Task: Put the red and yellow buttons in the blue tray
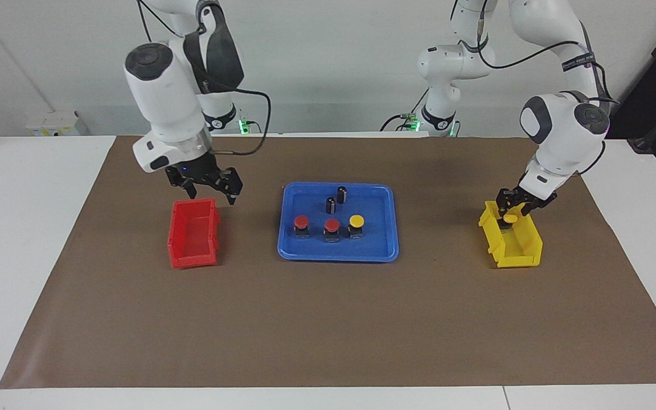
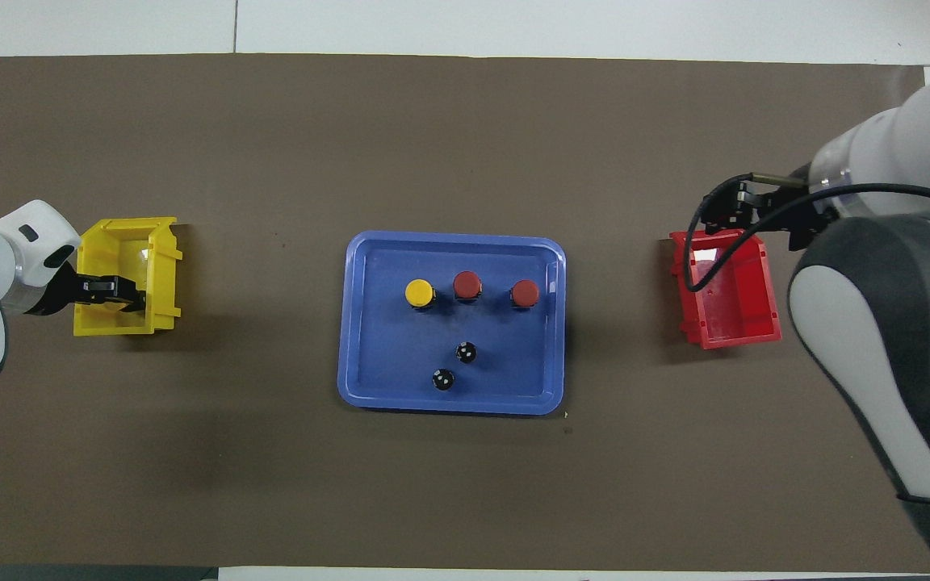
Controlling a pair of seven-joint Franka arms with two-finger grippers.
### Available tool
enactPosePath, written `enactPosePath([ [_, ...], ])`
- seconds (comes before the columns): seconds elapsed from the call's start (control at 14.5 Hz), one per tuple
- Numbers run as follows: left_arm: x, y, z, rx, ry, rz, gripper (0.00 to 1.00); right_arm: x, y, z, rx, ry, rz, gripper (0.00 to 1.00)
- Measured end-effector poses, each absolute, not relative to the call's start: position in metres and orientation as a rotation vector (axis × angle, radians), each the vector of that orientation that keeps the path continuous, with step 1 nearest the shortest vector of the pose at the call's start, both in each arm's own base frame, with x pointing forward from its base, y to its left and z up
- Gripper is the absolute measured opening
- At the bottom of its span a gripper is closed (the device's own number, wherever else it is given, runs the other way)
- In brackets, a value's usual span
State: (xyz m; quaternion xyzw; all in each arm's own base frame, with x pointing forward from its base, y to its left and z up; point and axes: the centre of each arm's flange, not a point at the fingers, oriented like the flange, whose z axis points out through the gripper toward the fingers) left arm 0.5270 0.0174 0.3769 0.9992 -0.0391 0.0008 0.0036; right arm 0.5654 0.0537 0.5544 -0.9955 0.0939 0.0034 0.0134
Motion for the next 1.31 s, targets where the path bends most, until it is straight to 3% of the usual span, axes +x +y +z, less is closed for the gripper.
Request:
enactPosePath([
  [0.34, 0.522, 0.017, 0.362, 3.133, -0.124, 0.011, 0.64, 0.539, -0.042, 0.599, -3.108, 0.201, 0.062, 1.0],
  [0.48, 0.521, 0.017, 0.362, 3.133, -0.124, 0.014, 0.42, 0.534, -0.059, 0.619, -3.107, 0.169, 0.04, 1.0],
  [0.55, 0.523, 0.017, 0.364, 3.133, -0.124, 0.021, 0.41, 0.534, -0.061, 0.621, -3.108, 0.165, 0.034, 1.0],
  [0.69, 0.535, 0.016, 0.387, 3.134, -0.132, 0.043, 0.41, 0.536, -0.056, 0.62, -3.109, 0.149, 0.04, 1.0],
  [0.83, 0.555, 0.004, 0.457, 3.155, -0.192, 0.011, 0.41, 0.538, -0.049, 0.617, -3.111, 0.132, 0.048, 1.0],
  [0.96, 0.558, -0.038, 0.529, 3.175, -0.173, 0.004, 0.41, 0.538, -0.049, 0.617, -3.111, 0.13, 0.049, 1.0],
  [1.03, 0.553, -0.075, 0.545, 3.177, -0.113, 0.033, 0.41, 0.538, -0.05, 0.617, -3.111, 0.133, 0.049, 1.0],
  [1.31, 0.523, -0.229, 0.505, 3.108, 0.014, 0.063, 0.41, 0.537, -0.059, 0.617, -3.11, 0.158, 0.049, 1.0],
])
